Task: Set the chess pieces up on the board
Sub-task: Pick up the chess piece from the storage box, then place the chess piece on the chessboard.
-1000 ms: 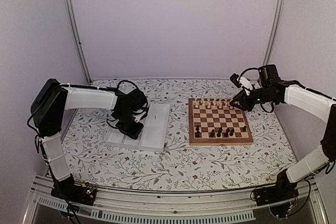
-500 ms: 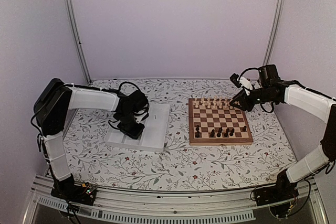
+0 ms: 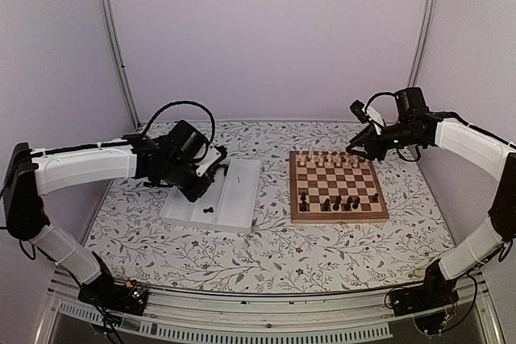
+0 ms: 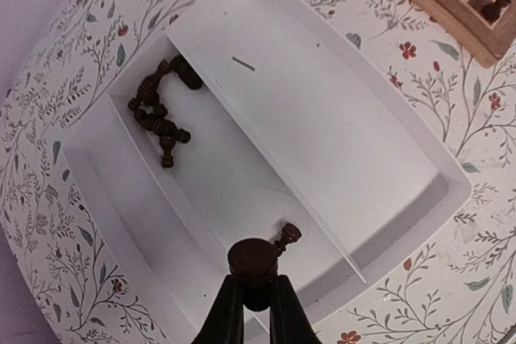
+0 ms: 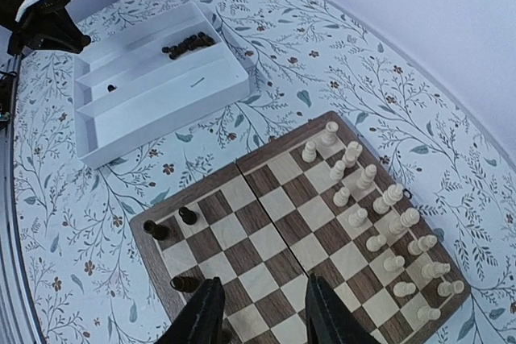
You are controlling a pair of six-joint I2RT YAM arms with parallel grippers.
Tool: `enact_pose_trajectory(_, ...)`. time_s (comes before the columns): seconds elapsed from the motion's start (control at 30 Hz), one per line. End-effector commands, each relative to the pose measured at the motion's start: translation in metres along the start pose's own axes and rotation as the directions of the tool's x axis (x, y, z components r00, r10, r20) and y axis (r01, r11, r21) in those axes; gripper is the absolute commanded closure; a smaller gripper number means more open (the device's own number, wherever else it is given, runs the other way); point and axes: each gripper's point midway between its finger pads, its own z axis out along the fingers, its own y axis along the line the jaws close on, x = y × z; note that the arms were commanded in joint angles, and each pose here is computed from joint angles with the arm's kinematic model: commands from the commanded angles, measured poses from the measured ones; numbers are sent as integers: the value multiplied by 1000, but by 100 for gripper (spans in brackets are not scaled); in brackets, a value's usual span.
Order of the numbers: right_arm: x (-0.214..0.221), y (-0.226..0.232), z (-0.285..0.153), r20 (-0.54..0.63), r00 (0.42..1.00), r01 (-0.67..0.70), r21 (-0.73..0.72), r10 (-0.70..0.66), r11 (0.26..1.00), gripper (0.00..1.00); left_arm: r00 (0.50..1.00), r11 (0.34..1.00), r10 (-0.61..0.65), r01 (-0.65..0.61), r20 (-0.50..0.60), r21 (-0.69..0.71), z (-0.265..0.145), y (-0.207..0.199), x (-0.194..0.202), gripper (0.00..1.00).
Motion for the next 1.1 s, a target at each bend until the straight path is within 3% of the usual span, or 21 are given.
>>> enact_pose_trajectory(0.0, -22, 34, 15, -5, 1000, -24, -199, 24, 980, 63, 975, 992, 119, -109, 186, -62, -23, 2, -29, 100)
enact_pose_trajectory(0.07, -23, 52, 30, -32, 999, -31, -273, 23, 961, 63, 973, 992, 121, -111, 196, -60, -25, 2, -29, 100)
enact_pose_trajectory(0.17, -26, 79, 47, -64, 998, -19, -353, -4, 935, 64, 961, 990, 118, -134, 248, 48, -35, -21, -37, 100)
enact_pose_trajectory(0.27, -32, 114, 54, -36, 997, 43, -451, -67, 891, 64, 924, 947, 101, -202, 369, 248, -57, -62, -52, 98)
enact_pose_trajectory(0.37, -36, 151, 50, 38, 971, 223, -502, -237, 835, 63, 923, 866, 9, -200, 385, 458, -74, -91, -64, 98)
enact_pose_trajectory(0.5, -35, 186, 49, 100, 855, 497, -441, -509, 747, 61, 954, 722, -31, -185, 299, 666, -82, -124, -67, 98)
enact_pose_trajectory(0.67, -45, 201, 62, 68, 747, 636, -362, -661, 681, 61, 980, 596, -56, -123, 193, 793, -82, -145, -69, 97)
enact_pose_trajectory(0.87, -58, 219, 72, 49, 633, 750, -287, -773, 596, 60, 989, 490, -68, -78, 128, 868, -88, -158, -77, 97)
enact_pose_trajectory(1.07, -52, 230, 87, -5, 548, 807, -259, -837, 530, 57, 991, 441, -66, -74, 114, 894, -90, -164, -78, 97)
